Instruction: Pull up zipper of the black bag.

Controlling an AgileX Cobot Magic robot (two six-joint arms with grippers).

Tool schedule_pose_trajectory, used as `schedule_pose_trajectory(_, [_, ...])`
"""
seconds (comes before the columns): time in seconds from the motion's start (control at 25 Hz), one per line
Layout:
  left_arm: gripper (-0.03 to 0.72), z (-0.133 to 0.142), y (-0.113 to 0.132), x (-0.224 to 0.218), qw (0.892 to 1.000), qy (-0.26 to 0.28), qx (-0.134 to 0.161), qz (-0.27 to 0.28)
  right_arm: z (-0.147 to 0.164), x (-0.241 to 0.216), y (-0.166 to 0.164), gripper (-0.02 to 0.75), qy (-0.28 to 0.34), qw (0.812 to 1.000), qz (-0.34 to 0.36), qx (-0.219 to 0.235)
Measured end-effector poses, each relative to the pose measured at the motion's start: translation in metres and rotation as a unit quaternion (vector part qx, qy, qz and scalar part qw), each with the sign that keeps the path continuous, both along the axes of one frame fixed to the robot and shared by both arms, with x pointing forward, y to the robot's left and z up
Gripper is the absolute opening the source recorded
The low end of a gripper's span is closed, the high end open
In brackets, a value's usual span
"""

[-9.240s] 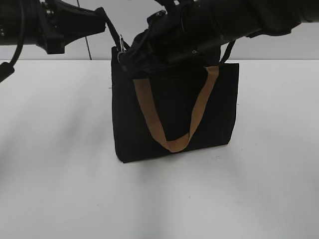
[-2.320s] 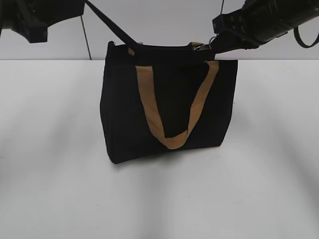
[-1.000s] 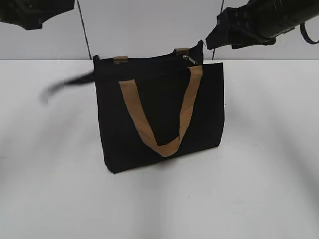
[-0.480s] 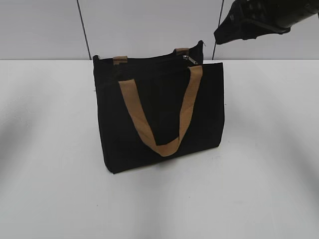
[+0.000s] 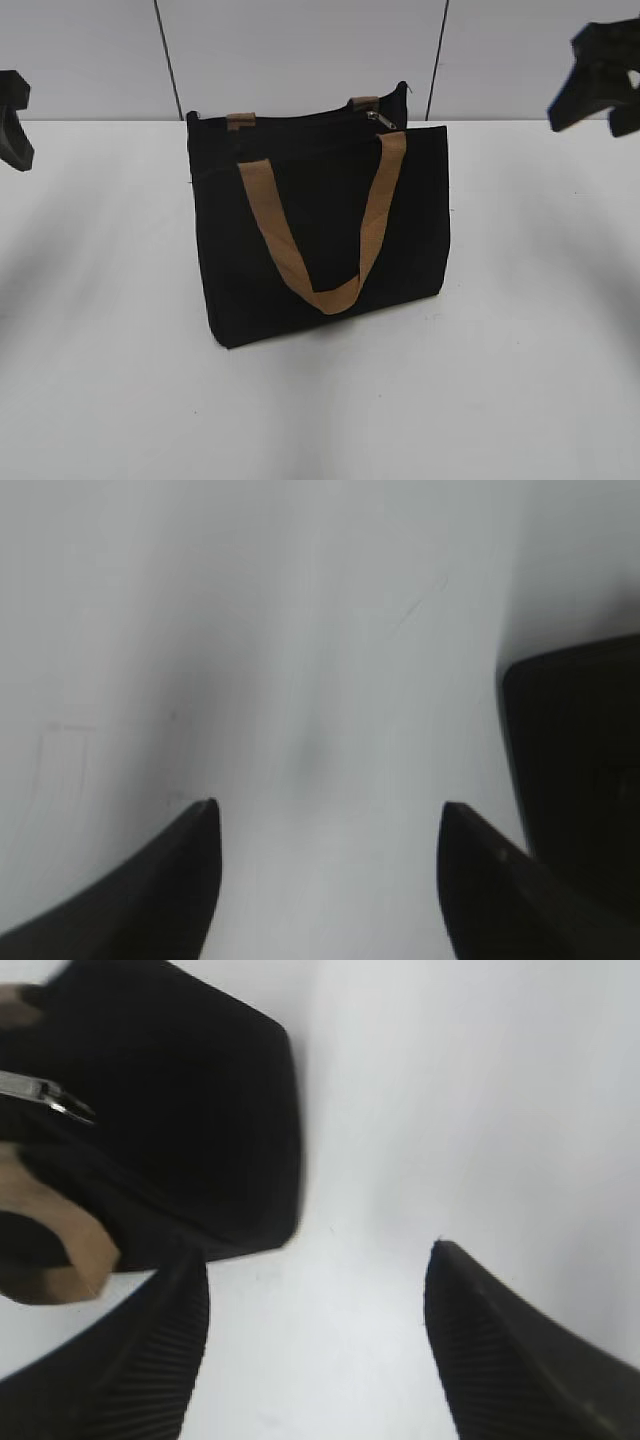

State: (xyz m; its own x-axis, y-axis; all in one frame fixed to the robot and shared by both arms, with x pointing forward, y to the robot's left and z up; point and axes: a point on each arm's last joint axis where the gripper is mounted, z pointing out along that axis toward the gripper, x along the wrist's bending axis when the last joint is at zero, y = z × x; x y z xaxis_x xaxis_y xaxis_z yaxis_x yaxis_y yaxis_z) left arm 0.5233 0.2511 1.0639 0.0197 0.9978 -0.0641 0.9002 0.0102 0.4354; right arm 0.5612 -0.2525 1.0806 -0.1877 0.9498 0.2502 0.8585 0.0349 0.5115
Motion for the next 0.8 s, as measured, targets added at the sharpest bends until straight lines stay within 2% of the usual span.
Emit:
schedule_pose_trajectory(0.16, [0.508, 0.014, 0.000, -0.001, 1.000, 0.020, 0.010, -0.019, -0.007, -0.010, -0.044, 0.520, 0.077, 0.996, -0.044, -0.021])
schedule_pose_trajectory(0.36, [0.508, 0.015, 0.001, -0.007, 0.998, 0.059, 0.021, -0.033, -0.013, -0.026, -0.079, 0.520, 0.157, 0.983, -0.063, -0.069])
schedule_pose_trajectory(0.6, [0.508, 0.016, 0.002, -0.020, 0.993, 0.106, 0.027, -0.038, -0.011, -0.043, -0.080, 0.520, 0.164, 0.981, -0.063, -0.076])
schedule_pose_trajectory(0.8, [0.508, 0.031, 0.008, -0.049, 0.996, 0.083, 0.023, -0.038, -0.002, -0.095, -0.070, 0.520, 0.143, 0.985, -0.065, -0.075])
